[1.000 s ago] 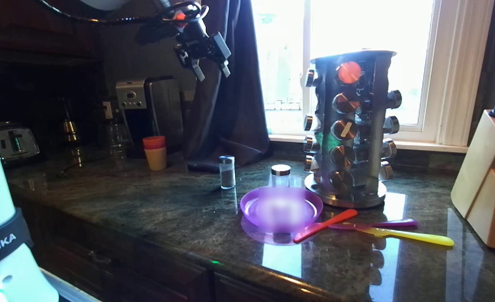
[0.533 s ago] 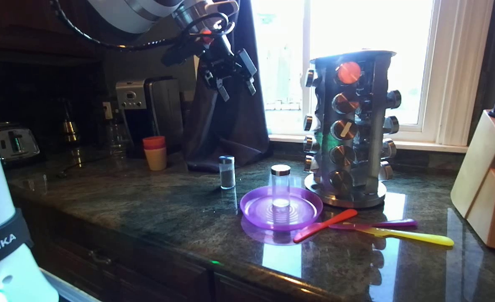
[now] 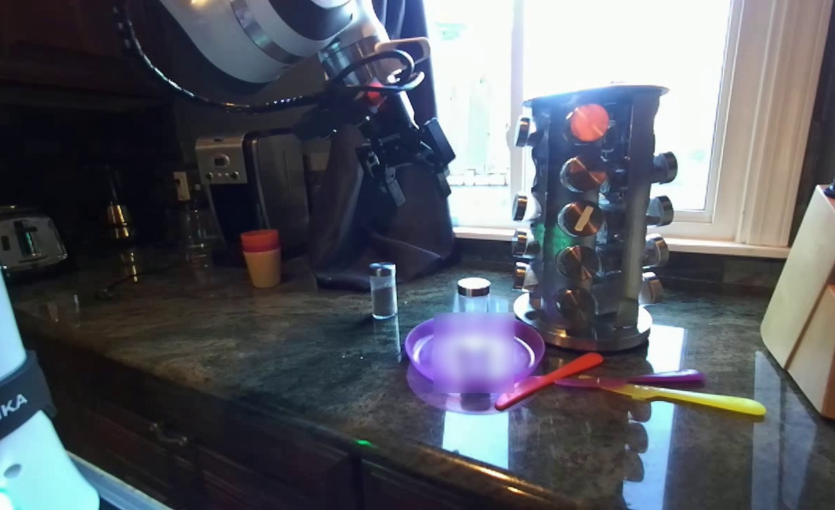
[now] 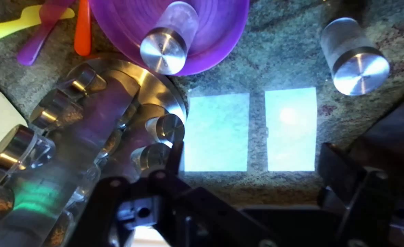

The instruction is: Place the empty spice bottle on the spice rack

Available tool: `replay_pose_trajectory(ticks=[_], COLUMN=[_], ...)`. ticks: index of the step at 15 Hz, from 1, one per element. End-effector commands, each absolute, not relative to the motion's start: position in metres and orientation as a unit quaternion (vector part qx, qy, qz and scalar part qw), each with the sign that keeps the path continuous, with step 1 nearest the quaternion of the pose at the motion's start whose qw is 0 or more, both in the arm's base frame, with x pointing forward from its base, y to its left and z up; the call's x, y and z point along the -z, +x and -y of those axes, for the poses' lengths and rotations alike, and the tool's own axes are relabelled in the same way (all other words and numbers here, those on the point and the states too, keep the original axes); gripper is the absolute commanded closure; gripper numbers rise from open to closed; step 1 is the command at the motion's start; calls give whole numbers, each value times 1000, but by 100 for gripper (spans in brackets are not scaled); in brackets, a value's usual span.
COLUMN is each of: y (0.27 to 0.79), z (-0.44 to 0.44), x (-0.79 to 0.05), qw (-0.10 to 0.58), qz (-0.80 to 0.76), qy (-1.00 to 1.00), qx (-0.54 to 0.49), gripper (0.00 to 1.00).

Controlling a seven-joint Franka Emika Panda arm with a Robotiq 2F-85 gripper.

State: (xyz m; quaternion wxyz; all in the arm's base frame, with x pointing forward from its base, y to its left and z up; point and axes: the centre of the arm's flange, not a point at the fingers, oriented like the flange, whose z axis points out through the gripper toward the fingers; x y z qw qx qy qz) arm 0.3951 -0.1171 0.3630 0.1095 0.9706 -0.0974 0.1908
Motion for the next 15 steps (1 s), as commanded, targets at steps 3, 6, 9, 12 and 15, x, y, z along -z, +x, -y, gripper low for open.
replay_pose_trajectory(ticks=[3, 6, 9, 12, 15], y=[402, 393, 395, 397, 399], z=[152, 154, 151, 152, 168], x=[-335, -348, -349, -347, -340], qw=[134, 135, 132, 127, 132], qz=[123, 128, 123, 124, 146], qy=[968, 968, 968, 971, 972], qx=[-175, -172, -173, -161, -126], gripper=[0, 0, 0, 0, 0])
